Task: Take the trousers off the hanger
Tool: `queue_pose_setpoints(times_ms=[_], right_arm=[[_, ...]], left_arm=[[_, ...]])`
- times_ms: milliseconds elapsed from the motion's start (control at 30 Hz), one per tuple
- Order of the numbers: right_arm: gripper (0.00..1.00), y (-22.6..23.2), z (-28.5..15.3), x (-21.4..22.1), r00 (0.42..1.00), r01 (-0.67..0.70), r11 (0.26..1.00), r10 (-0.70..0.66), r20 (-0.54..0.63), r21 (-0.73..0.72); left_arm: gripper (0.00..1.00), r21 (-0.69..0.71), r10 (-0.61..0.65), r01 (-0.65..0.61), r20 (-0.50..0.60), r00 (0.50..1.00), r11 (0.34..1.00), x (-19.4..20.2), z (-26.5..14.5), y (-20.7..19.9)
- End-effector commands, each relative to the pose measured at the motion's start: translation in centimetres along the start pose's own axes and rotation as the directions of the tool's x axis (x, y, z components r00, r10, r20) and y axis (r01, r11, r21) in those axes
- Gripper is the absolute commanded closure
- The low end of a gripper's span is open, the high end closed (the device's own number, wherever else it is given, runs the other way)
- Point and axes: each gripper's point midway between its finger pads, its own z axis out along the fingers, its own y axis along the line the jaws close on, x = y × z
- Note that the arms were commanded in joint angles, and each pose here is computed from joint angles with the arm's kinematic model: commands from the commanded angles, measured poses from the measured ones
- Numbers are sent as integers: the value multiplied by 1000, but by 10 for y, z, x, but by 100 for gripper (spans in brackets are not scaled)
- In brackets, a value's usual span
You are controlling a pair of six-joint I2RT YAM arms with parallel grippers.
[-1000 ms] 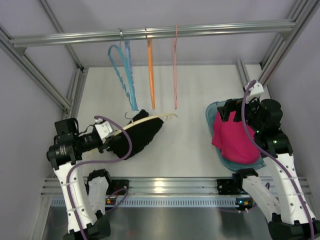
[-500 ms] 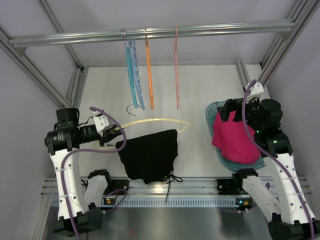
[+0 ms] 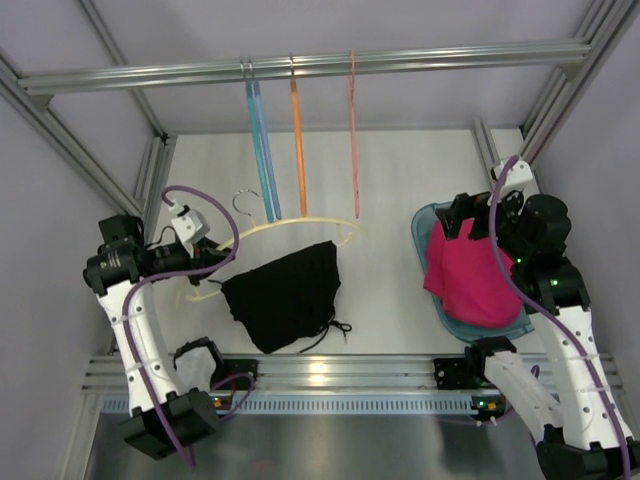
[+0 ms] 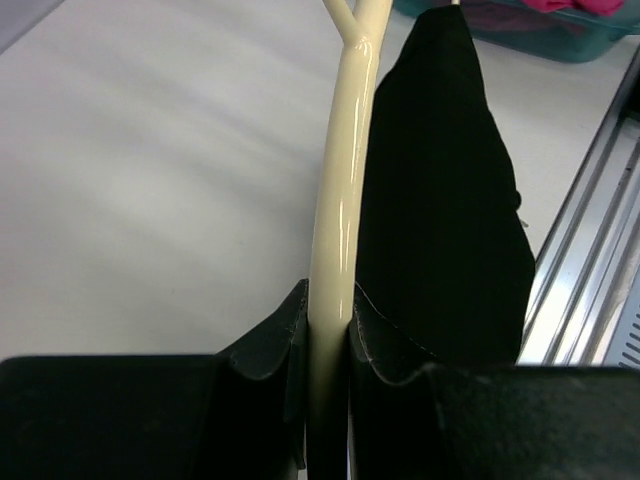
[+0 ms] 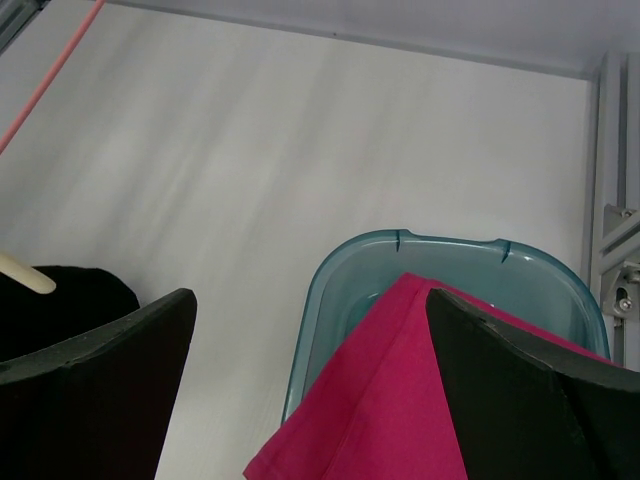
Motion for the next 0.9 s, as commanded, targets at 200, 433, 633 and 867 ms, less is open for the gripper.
queue_pose_setpoints(times_ms=[200,433,633,867], right_arm=[[1,1,-9,-23,998,26,1000,-26,60,1],[1,1,-15,-21,998,37,999,-38,56,6],[1,0,-21,-23,995,81,997,-82,61,13],[1,3,-21,-20,996,66,998,-66,66,1]], left_arm=[[100,-45,-155,167,203,967,985,-29,-14,-13],[100,-78,-140,159,208,968,984,-34,-18,-17],[100,-84,-102,129,266,958,988,-50,-21,-25],[100,-98,192,-170,310,931,981,-82,-24,-31]])
